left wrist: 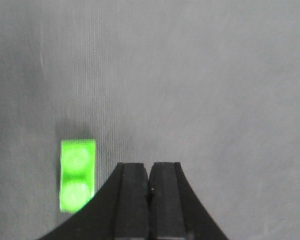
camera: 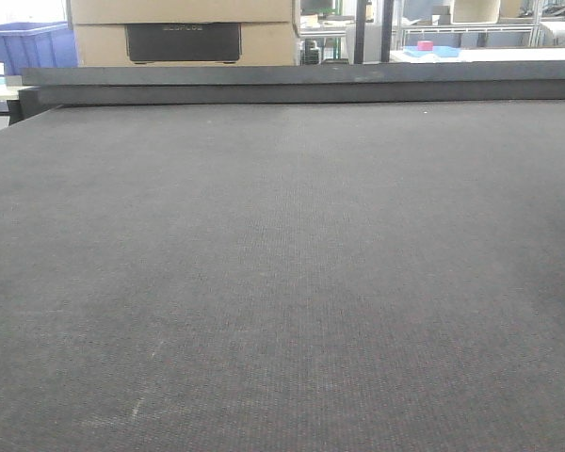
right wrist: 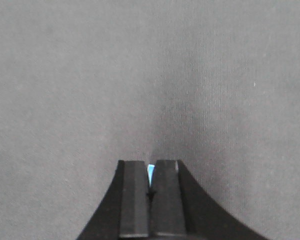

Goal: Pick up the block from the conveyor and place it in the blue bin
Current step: 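Lower both grippers toward the green and blue blocks on the belt, then close the right gripper on the blue block, left gripper on green block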

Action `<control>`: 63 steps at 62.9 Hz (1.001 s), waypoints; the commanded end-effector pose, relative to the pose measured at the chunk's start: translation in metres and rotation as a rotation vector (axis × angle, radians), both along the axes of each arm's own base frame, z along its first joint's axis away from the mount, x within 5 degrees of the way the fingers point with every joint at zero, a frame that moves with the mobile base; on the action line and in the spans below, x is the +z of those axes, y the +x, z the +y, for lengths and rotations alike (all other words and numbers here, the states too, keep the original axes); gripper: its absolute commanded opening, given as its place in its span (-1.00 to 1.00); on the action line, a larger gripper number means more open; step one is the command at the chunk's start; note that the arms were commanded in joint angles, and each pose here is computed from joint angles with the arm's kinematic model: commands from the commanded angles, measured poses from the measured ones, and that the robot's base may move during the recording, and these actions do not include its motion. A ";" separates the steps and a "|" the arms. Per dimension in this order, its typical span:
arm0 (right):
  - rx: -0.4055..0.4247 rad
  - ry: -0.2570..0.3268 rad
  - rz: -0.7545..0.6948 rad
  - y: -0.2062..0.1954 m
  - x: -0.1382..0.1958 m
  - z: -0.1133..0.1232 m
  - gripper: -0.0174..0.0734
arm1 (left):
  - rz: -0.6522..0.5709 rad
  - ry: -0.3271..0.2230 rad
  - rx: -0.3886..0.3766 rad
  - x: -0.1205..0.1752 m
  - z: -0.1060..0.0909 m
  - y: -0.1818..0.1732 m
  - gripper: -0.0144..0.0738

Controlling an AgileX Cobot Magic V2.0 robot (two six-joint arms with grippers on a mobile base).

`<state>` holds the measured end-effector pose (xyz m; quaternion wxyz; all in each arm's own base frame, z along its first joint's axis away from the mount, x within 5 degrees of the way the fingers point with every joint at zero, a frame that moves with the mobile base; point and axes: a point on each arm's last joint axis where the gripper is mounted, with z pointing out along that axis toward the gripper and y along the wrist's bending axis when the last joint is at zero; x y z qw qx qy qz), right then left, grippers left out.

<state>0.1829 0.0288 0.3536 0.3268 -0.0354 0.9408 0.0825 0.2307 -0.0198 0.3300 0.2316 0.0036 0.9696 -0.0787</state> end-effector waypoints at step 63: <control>-0.065 -0.128 0.465 0.065 -0.085 0.025 0.29 | -0.013 -0.012 0.006 -0.007 -0.001 -0.005 -0.92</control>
